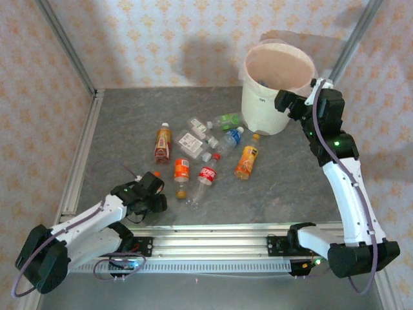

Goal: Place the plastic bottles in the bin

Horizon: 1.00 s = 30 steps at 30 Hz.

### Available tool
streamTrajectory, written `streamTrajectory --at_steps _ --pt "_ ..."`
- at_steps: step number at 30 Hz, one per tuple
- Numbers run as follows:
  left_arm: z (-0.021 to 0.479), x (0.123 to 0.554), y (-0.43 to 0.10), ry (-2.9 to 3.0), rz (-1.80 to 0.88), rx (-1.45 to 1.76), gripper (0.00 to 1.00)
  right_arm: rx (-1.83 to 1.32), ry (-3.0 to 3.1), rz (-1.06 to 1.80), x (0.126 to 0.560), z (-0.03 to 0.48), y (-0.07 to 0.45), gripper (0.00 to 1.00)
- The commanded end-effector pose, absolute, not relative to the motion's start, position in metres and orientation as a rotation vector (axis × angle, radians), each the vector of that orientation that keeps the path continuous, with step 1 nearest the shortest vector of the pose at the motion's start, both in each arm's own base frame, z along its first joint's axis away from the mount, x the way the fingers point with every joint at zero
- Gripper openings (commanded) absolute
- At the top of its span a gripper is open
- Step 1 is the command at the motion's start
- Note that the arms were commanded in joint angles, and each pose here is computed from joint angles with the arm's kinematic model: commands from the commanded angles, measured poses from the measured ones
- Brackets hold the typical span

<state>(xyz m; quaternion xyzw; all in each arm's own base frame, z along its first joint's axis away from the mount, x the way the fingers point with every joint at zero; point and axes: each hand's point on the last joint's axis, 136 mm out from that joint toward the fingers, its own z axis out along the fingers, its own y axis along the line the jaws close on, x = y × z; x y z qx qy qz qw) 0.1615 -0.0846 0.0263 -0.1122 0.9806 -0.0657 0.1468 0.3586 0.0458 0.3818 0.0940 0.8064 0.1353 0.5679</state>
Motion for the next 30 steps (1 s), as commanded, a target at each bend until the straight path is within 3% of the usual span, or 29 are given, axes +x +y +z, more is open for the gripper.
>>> streamTrajectory --at_steps 1,10,16,22,30 --pt "0.041 0.176 -0.097 2.725 -0.305 -0.338 0.51 0.158 1.881 0.412 0.358 0.387 0.064 0.99" --pt "0.079 0.202 -0.115 2.582 -0.455 -0.356 0.41 0.126 1.896 0.449 0.354 0.383 0.074 0.99" --pt "0.122 0.236 -0.115 2.405 -0.431 -0.351 0.39 0.047 1.916 0.593 0.352 0.375 0.105 1.0" --pt "0.166 0.279 -0.156 2.22 -0.661 -0.31 0.39 -0.024 1.96 0.67 0.351 0.363 0.138 0.99" --pt "0.24 0.313 -0.229 2.125 -0.938 -0.006 0.36 -0.089 2.02 0.796 0.346 0.362 0.163 0.99"
